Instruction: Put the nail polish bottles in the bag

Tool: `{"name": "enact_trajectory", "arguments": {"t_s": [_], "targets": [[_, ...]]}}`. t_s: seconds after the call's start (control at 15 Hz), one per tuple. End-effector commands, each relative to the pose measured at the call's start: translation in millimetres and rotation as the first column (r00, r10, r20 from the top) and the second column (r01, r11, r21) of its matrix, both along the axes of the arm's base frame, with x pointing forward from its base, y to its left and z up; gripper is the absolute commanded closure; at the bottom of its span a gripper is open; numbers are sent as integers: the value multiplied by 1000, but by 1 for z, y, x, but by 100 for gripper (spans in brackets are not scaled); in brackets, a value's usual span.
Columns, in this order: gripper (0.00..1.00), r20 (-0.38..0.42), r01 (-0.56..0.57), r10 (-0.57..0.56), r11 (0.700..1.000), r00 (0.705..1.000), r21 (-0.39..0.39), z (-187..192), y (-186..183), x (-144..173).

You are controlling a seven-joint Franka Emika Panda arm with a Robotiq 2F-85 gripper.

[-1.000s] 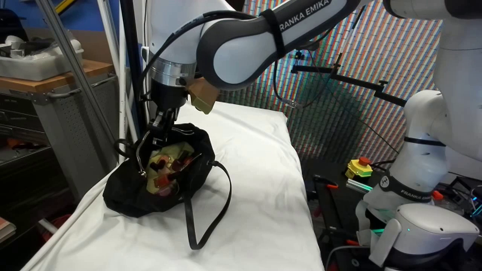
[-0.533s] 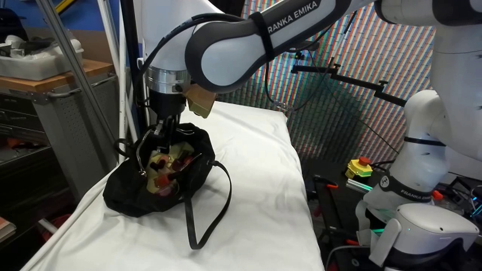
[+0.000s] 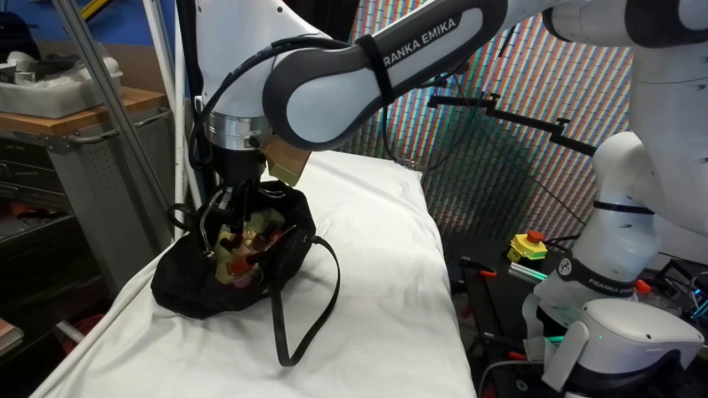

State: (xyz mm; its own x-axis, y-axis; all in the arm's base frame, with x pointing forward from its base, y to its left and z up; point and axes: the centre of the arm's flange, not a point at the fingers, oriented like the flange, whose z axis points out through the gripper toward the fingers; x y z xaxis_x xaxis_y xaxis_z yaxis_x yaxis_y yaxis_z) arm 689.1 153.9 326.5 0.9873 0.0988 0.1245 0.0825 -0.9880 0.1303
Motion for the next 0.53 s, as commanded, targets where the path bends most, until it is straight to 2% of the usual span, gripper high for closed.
{"name": "enact_trajectory", "arguments": {"t_s": [0.0,0.13,0.2,0.27,0.47], "targets": [[85,57,45,-44,999,997,-25,4,0,27],[75,69,59,-57,998,996,-30,2,-8,35],[35,72,64,-62,998,995,-29,-1,-22,47],[34,73,71,-69,997,995,-29,-1,-28,52],[15,82,95,-92,995,992,-31,-3,-52,63]]}}
